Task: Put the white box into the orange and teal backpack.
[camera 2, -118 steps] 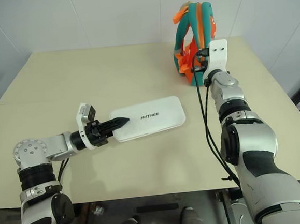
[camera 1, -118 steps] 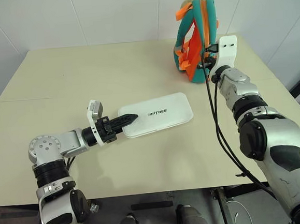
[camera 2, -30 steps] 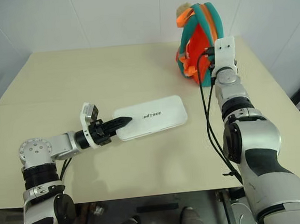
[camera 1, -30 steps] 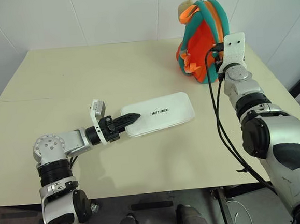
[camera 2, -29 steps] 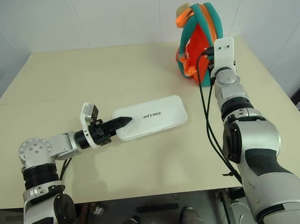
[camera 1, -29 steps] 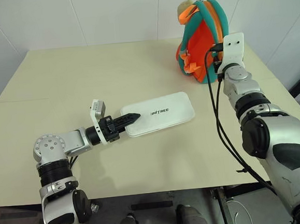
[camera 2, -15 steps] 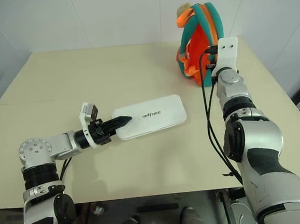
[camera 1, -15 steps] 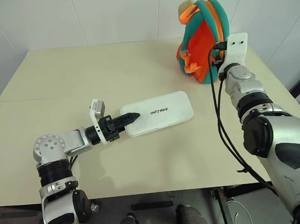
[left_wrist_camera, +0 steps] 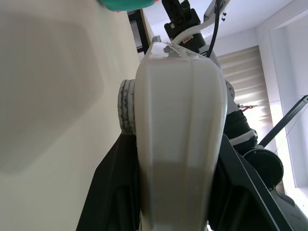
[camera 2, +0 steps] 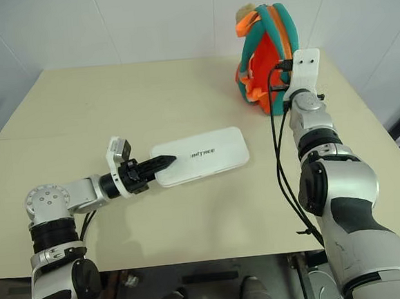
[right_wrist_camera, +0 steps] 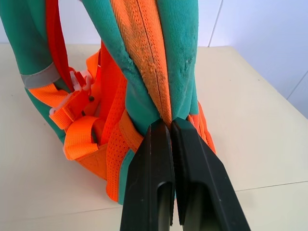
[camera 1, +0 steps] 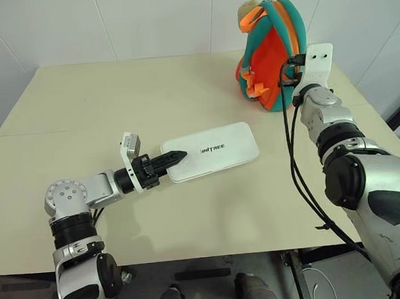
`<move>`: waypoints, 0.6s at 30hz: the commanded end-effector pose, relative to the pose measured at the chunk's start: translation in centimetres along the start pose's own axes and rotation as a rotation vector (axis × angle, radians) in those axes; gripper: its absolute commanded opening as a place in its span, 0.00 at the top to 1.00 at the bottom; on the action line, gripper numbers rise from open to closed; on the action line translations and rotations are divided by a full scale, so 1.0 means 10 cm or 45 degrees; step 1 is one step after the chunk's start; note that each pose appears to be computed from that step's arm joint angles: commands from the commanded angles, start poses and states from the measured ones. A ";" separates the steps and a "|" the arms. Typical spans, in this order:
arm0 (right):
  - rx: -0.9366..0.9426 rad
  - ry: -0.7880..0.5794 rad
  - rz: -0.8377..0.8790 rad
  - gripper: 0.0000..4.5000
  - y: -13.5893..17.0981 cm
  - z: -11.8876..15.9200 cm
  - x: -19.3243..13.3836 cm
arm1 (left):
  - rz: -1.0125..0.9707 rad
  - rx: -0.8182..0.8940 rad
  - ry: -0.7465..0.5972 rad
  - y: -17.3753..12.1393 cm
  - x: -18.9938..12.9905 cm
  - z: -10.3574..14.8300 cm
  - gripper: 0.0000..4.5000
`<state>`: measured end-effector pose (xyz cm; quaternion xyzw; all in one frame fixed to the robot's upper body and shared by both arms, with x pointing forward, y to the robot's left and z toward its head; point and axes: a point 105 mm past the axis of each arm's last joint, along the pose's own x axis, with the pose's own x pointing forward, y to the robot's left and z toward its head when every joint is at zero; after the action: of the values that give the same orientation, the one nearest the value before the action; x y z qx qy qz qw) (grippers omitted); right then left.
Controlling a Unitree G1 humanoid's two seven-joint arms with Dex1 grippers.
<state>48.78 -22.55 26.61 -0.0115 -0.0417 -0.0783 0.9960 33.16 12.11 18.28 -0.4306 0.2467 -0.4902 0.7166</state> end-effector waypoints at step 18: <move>0.060 -0.288 -0.018 1.00 -0.17 0.42 -0.47 | -0.080 -0.016 0.007 -0.11 0.05 0.14 0.72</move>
<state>45.41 -23.93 26.20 0.0056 -0.0908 -0.0876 0.9920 33.86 11.96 18.19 -0.4468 0.2634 -0.4904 0.7003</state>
